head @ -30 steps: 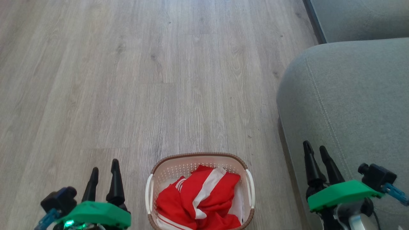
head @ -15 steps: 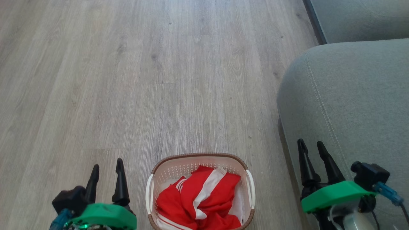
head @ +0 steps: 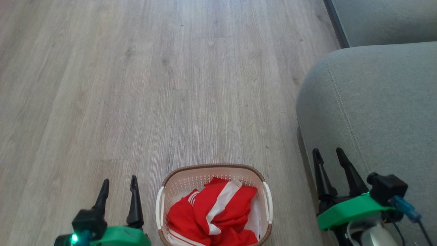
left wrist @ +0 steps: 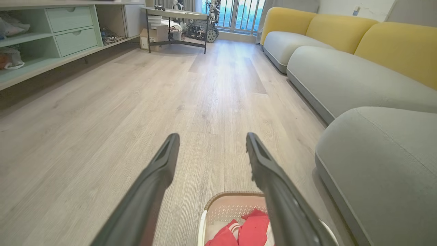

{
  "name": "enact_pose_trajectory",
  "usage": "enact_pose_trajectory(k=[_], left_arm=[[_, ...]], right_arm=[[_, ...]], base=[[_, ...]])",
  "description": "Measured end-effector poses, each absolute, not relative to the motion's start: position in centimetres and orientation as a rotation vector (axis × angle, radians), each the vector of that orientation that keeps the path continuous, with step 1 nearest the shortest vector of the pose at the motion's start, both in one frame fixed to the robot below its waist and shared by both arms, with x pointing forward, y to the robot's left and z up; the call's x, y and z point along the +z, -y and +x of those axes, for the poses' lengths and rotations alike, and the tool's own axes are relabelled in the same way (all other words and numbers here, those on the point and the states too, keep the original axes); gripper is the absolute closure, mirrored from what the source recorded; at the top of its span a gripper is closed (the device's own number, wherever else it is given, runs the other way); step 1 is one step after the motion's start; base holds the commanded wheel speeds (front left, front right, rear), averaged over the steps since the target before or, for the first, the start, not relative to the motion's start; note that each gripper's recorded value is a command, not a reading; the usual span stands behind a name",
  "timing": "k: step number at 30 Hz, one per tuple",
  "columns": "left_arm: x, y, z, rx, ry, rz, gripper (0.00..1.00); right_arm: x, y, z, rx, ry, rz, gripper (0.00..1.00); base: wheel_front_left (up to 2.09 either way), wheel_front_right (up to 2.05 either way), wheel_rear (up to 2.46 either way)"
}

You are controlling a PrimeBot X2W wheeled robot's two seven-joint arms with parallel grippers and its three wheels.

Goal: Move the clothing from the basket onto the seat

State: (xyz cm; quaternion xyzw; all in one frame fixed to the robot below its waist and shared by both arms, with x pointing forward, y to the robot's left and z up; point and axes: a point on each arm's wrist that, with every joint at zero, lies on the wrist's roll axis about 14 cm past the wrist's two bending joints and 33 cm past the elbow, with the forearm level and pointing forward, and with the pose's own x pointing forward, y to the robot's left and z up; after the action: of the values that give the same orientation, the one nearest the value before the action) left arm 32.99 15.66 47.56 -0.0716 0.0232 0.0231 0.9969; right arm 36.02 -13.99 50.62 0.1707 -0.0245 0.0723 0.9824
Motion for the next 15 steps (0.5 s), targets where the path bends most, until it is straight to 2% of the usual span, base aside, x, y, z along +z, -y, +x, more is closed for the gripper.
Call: enact_pose_trajectory(k=[15], left_arm=[[47.7,-15.7,32.3,0.046,-0.020,-0.024,0.00]], right_arm=[[49.0,13.3,35.0,0.177,0.017,0.195,0.00]], base=[[0.00,0.00,0.00]])
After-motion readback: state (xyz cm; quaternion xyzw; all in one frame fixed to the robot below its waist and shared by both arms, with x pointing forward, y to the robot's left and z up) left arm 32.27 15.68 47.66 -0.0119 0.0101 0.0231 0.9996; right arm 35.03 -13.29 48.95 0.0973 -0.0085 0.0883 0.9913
